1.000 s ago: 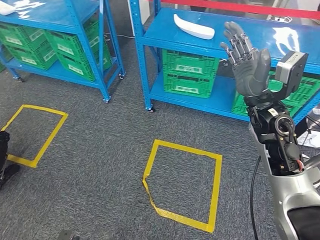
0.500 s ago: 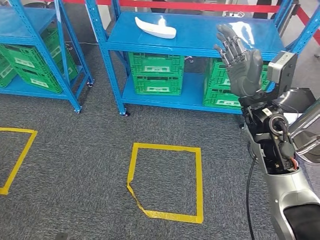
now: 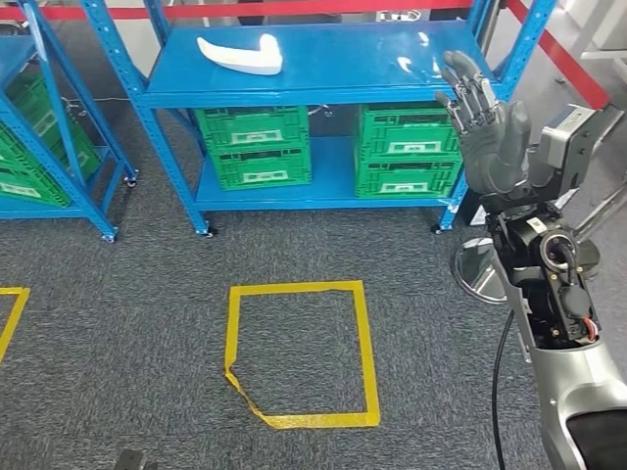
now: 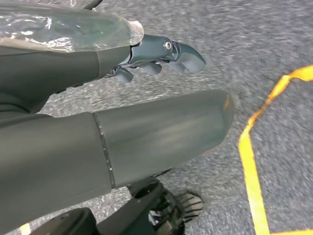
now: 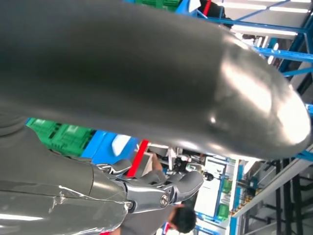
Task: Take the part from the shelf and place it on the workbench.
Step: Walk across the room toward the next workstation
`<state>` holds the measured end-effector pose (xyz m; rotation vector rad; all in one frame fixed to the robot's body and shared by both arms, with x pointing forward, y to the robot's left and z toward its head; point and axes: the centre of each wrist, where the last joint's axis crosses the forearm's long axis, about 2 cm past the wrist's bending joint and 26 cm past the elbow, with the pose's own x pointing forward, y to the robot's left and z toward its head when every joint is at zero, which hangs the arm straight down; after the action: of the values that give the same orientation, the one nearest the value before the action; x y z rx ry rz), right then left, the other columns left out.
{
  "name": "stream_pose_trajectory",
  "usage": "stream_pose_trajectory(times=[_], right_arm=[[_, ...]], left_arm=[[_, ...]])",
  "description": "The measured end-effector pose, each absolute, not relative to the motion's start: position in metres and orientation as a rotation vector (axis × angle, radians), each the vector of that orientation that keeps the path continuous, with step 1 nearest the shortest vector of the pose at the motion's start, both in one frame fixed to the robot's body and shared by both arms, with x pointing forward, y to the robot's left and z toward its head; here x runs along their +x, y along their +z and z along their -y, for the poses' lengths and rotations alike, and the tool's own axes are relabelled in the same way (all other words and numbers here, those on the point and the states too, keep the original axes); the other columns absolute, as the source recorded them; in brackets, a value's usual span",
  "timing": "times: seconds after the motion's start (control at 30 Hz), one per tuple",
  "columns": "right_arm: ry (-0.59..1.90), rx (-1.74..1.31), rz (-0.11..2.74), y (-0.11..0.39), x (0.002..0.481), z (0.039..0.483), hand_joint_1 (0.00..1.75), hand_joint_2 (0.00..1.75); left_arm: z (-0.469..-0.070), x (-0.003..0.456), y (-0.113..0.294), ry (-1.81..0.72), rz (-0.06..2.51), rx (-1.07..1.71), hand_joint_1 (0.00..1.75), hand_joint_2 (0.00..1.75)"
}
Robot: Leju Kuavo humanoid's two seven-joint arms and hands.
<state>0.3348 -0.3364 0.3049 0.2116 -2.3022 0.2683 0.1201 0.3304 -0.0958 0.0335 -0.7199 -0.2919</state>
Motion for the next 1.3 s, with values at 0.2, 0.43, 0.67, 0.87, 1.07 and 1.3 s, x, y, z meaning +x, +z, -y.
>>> stream_pose_trajectory(times=[0.2,0.43,0.67,0.87,1.07,1.3], right_arm=[[0.271,0.206,2.299,0.3041,0.3338,0.3357,0.0,0.0],[0.267,0.194,2.291,0.3029,0.3329,0.336,0.0,0.0],[0.258,0.184,2.286,0.3013,0.3314,0.3383,0.0,0.0],[0.258,0.183,2.286,0.3014,0.3312,0.3385,0.0,0.0],[0.26,0.183,2.293,0.3031,0.331,0.3383,0.0,0.0],[0.269,0.167,2.294,0.303,0.3311,0.3379,0.0,0.0]], left_arm=[[-0.3303,0.1177,-0.0965,-0.292,0.715,0.032,0.0,0.0],[-0.3327,0.1209,-0.0954,-0.294,0.719,0.037,0.0,0.0],[-0.3301,0.1206,-0.0957,-0.294,0.718,0.032,0.0,0.0],[-0.3276,0.1213,-0.0957,-0.293,0.72,0.027,0.0,0.0],[-0.3272,0.1241,-0.095,-0.293,0.726,0.028,0.0,0.0],[-0.3278,0.1187,-0.0964,-0.291,0.715,0.027,0.0,0.0]])
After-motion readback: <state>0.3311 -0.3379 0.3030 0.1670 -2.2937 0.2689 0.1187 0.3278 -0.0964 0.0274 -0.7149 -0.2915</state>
